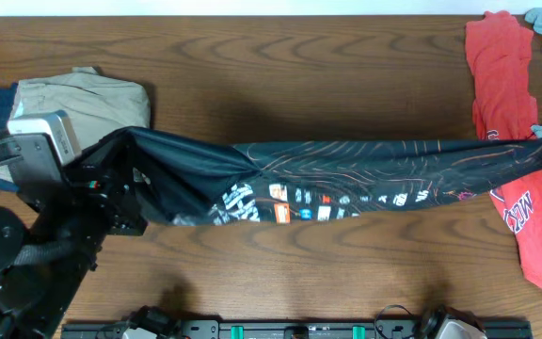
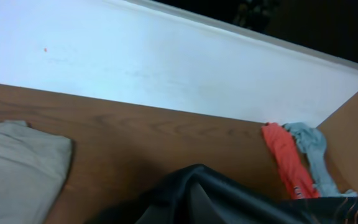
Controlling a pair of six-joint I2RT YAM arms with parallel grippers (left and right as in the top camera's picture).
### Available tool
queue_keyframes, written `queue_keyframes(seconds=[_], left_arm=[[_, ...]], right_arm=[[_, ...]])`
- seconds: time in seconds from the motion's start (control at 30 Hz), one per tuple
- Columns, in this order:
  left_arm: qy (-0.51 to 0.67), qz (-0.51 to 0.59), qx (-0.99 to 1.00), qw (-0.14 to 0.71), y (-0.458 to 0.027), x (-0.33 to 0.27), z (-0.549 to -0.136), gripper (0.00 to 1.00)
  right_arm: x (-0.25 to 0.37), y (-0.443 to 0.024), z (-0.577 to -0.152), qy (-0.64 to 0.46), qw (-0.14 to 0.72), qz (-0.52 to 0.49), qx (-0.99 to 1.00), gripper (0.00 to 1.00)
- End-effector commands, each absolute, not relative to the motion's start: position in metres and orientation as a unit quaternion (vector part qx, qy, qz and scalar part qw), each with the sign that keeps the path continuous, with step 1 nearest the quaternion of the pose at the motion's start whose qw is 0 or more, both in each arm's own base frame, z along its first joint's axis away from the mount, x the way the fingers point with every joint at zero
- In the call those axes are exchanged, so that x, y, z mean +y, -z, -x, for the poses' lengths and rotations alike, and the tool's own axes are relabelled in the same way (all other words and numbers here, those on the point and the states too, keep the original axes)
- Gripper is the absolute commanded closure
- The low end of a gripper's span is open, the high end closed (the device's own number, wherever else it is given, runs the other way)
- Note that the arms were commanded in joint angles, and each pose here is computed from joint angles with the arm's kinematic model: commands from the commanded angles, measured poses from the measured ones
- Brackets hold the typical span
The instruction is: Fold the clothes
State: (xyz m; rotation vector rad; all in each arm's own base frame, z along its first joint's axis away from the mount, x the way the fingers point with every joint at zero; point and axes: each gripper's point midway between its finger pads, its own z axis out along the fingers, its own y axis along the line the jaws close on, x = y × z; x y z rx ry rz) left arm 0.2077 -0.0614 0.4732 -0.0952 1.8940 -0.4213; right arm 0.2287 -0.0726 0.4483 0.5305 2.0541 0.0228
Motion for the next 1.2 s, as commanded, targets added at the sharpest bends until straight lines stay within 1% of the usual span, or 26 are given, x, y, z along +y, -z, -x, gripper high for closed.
queue_keyframes(seconds=[0.0, 0.13, 0.37, 0.5, 0.6, 0.67, 0.73, 0.83, 0.93, 1.03, 1.1, 1.17], left_arm=[[0.14, 0.028, 0.817, 0.559, -0.467, -0.06, -0.224, 0.94], [0.121, 0.022, 0.847, 0.516, -0.442, -0.071, -0.251, 0.94], [0.081, 0.001, 0.896, 0.437, -0.387, -0.095, -0.313, 0.94], [0.05, -0.036, 0.903, 0.424, -0.36, -0.107, -0.362, 0.94], [0.034, -0.038, 0.896, 0.441, -0.349, -0.104, -0.406, 0.94], [0.031, -0.017, 0.886, 0.463, -0.348, -0.094, -0.435, 0.94], [0.032, 0.006, 0.87, 0.491, -0.352, -0.081, -0.462, 0.94], [0.052, 0.023, 0.837, 0.544, -0.372, -0.065, -0.493, 0.94], [0.066, 0.068, 0.786, 0.611, -0.409, -0.04, -0.51, 0.94], [0.078, 0.097, 0.726, 0.677, -0.453, -0.019, -0.518, 0.94], [0.095, 0.117, 0.695, 0.703, -0.474, -0.011, -0.517, 0.94], [0.106, 0.121, 0.676, 0.719, -0.491, -0.009, -0.515, 0.94]], right_arm=[[-0.085, -0.438, -0.243, 0.001, 0.468, -0.22, 0.856, 0.99], [-0.084, -0.42, -0.263, -0.019, 0.436, -0.206, 0.876, 0.99], [-0.091, -0.376, -0.307, -0.048, 0.365, -0.201, 0.908, 0.99], [-0.096, -0.35, -0.348, -0.066, 0.342, -0.192, 0.918, 0.99], [-0.091, -0.347, -0.396, -0.101, 0.375, -0.16, 0.908, 0.99], [-0.09, -0.355, -0.429, -0.122, 0.415, -0.153, 0.888, 0.99], [-0.092, -0.373, -0.461, -0.144, 0.468, -0.162, 0.857, 0.99], [-0.097, -0.416, -0.495, -0.16, 0.56, -0.161, 0.797, 0.99], [-0.099, -0.466, -0.508, -0.16, 0.643, -0.136, 0.736, 0.99], [-0.106, -0.505, -0.508, -0.154, 0.7, -0.134, 0.684, 0.99], [-0.115, -0.515, -0.505, -0.141, 0.714, -0.155, 0.668, 0.99], [-0.123, -0.514, -0.503, -0.126, 0.714, -0.172, 0.666, 0.99]])
